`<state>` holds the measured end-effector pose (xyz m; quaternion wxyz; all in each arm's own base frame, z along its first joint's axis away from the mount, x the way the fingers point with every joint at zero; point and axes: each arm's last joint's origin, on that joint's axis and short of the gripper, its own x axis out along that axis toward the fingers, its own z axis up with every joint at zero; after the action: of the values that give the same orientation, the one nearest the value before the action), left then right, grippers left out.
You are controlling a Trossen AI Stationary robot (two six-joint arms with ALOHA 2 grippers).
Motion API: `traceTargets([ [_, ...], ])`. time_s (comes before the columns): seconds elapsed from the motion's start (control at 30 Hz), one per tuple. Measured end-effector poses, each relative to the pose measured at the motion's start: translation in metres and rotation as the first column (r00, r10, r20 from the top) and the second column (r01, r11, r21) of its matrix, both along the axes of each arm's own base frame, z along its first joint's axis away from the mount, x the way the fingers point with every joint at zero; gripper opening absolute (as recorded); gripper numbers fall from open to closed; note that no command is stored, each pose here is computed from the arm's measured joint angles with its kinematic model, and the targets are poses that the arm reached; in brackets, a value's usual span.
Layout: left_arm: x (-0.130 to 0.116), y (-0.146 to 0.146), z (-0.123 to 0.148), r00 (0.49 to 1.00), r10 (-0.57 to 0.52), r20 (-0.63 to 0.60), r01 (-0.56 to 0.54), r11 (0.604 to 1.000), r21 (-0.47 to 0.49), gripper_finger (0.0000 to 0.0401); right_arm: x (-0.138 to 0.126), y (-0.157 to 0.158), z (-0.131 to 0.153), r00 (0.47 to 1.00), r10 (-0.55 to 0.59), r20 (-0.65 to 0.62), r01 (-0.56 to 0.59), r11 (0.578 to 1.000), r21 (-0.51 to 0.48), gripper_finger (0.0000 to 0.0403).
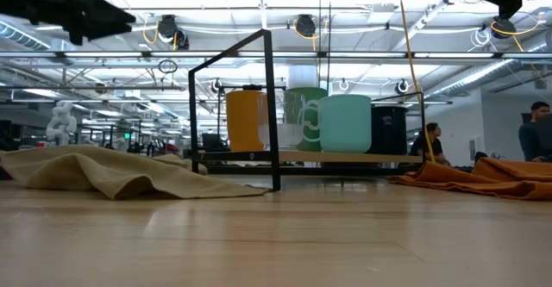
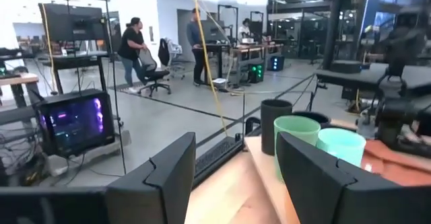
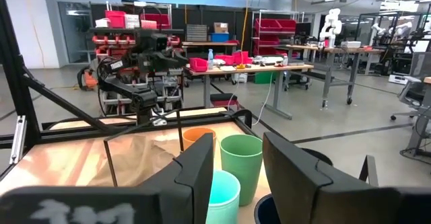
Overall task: Stack small to large cups/mugs on shelf
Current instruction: Return to Home Position
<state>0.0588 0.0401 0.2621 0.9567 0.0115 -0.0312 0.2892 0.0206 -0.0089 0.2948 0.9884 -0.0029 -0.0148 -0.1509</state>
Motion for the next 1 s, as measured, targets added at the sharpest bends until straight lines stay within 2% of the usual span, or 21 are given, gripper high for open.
traceTargets([
  [0.27,0.019,0.010,-0.049,0.995,-0.090,-0.033,0.090,0.996,0.023,0.0209,0.000,0.000,0.000,1.000,0.001,0.008,-0.001,1.000,0.025,0.0121],
  [0.43,0.025,0.012,-0.070,0.989,-0.145,-0.040,0.146,0.989,0.015,0.0209,0.000,0.000,0.000,1.000,0.001,0.011,-0.001,0.999,0.034,0.0121],
  [0.77,0.027,0.014,-0.087,0.989,-0.133,-0.060,0.134,0.991,0.007,0.0209,0.000,0.000,0.001,1.000,0.001,0.027,-0.002,0.999,0.040,0.0121],
  [1.0,0.028,0.016,-0.095,0.993,-0.087,-0.079,0.087,0.996,-0.002,0.0209,0.000,0.000,0.002,1.000,0.001,0.031,-0.002,0.999,0.039,0.0121],
])
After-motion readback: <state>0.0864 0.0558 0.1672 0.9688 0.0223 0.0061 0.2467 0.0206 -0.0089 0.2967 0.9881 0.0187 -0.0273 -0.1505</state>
